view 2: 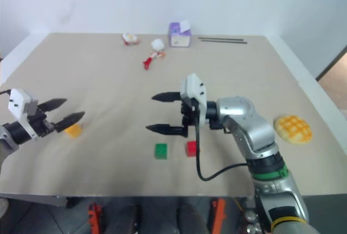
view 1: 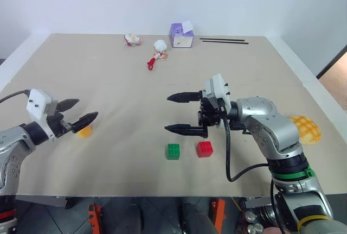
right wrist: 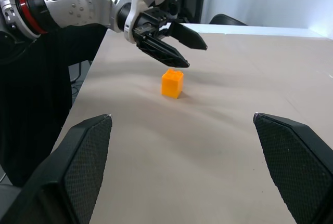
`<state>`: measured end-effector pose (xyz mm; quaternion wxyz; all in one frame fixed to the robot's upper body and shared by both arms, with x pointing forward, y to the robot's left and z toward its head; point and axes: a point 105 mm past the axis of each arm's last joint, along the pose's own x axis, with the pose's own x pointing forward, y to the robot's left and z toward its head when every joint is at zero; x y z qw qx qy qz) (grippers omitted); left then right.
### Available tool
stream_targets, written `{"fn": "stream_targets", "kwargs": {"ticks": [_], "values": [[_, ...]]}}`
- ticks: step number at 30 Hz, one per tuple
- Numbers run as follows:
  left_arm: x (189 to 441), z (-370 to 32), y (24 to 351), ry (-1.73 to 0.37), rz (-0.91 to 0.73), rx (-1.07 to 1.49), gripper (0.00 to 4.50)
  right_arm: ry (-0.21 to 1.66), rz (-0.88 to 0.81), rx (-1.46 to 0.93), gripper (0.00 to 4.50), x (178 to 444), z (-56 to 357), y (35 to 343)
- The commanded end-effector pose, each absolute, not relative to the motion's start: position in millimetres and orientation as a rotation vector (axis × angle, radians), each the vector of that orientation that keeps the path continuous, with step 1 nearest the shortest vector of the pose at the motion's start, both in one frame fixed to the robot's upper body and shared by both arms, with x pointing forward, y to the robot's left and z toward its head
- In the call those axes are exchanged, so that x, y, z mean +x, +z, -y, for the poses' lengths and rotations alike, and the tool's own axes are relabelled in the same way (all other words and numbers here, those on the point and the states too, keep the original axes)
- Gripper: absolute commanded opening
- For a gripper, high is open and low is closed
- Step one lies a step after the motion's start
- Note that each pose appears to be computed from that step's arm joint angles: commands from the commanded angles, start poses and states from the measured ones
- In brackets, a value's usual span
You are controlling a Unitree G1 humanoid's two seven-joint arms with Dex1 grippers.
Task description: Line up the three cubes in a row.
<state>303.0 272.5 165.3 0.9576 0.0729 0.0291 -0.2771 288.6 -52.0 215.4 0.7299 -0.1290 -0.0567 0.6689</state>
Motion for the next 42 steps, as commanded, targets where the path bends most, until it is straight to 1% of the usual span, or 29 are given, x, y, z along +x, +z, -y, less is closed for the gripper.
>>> {"fn": "stream_targets", "kwargs": {"ticks": [1,6,11,19,21,23,24,26,27,29,36,39,42], "values": [[302,-279,162,-0.555,-0.073,0.173,4.46,1.483,0.171,-0.318,4.5,285,51,226],[298,-286,139,-0.555,-0.144,0.166,4.46,1.48,0.17,-0.317,4.5,283,53,226],[296,-292,123,-0.549,-0.194,0.186,4.46,1.473,0.171,-0.318,4.5,284,53,227],[301,-283,121,-0.572,-0.183,0.187,4.46,1.468,0.178,-0.319,4.5,286,53,230],[301,-283,118,-0.57,-0.188,0.191,3.94,1.467,0.178,-0.319,4.5,286,53,230],[301,-283,116,-0.569,-0.195,0.188,3.33,1.466,0.178,-0.32,4.5,285,54,230],[301,-283,116,-0.569,-0.196,0.188,2.91,1.467,0.178,-0.321,4.5,285,54,230],[302,-284,114,-0.565,-0.197,0.19,2.28,1.467,0.177,-0.322,4.5,285,55,231],[302,-285,114,-0.561,-0.196,0.192,1.87,1.47,0.178,-0.32,4.5,284,56,231],[303,-287,113,-0.552,-0.196,0.202,1.35,1.48,0.183,-0.309,4.5,282,56,233],[306,-280,115,-0.577,-0.185,0.218,1.36,1.509,0.187,-0.281,4.5,278,55,237],[309,-265,115,-0.646,-0.179,0.229,1.36,1.528,0.168,-0.289,4.5,275,58,234],[311,-238,121,-0.754,-0.145,0.242,1.36,1.521,0.154,-0.307,4.5,275,65,232]]}}
